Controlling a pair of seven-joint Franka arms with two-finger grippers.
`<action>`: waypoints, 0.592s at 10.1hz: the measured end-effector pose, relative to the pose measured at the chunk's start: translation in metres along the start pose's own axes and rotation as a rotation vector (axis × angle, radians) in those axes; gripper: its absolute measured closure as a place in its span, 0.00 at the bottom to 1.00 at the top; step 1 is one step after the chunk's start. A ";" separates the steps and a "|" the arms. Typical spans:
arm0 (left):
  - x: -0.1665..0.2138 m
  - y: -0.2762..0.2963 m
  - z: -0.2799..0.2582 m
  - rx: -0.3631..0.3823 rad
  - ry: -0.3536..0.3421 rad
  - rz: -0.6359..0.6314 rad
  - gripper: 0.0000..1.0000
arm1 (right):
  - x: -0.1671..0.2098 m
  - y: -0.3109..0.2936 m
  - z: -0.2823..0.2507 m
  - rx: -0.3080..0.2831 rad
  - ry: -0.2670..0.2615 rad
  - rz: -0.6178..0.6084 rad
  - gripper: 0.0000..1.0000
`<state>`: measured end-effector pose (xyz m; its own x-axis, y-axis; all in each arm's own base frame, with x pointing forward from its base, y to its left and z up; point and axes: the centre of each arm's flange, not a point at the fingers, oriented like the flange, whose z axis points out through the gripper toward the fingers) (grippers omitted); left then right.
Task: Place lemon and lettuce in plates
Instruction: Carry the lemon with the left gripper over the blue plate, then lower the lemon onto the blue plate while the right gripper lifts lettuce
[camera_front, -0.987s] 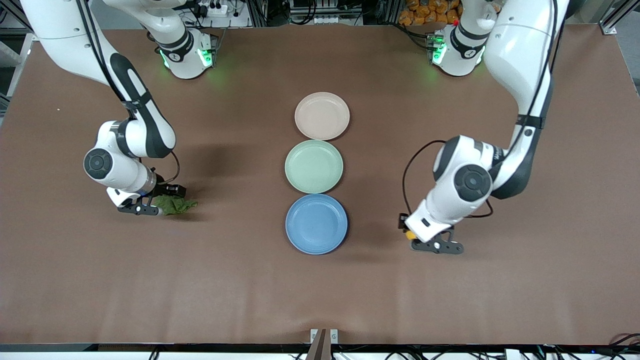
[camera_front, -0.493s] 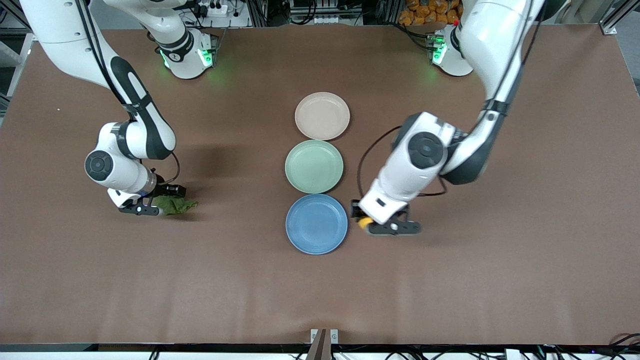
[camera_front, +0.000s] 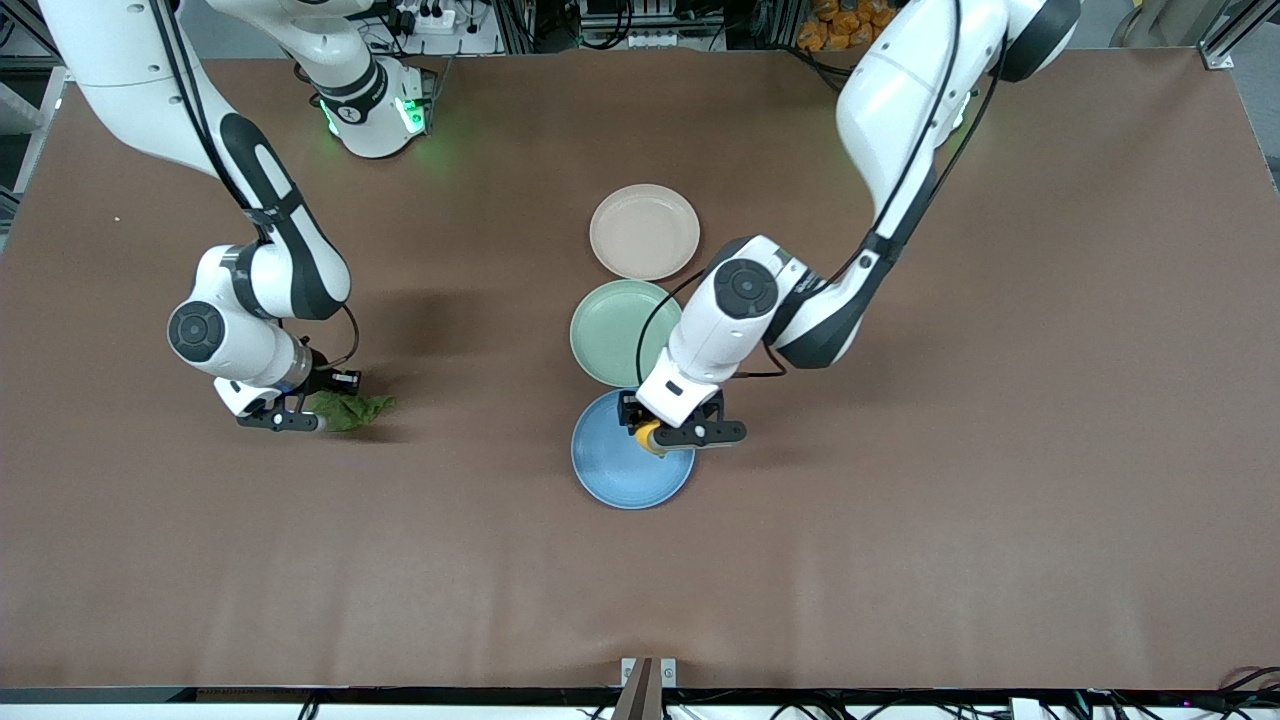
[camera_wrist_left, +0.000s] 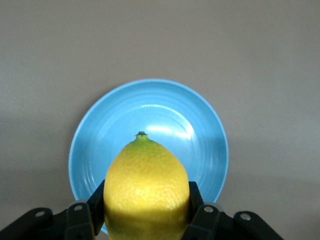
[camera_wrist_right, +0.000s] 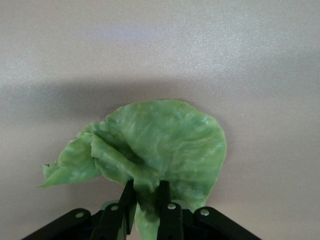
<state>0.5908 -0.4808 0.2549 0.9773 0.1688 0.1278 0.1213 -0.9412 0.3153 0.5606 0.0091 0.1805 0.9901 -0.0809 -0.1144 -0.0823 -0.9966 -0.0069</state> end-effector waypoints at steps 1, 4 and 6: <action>-0.002 -0.005 0.012 0.009 -0.011 -0.013 0.35 | 0.003 -0.001 -0.005 -0.001 -0.031 -0.003 0.93; -0.008 -0.011 0.030 0.025 -0.030 -0.046 0.35 | 0.020 -0.005 -0.035 0.001 -0.095 -0.044 0.98; -0.017 -0.006 0.036 0.028 -0.039 -0.068 0.35 | 0.022 -0.008 -0.040 0.005 -0.104 -0.081 0.98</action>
<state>0.5795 -0.4885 0.2172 0.9726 0.2218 0.0700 0.1922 -0.9359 0.2953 0.5875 0.0142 0.2179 0.9765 0.0019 -0.2157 -0.0035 -0.9997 -0.0248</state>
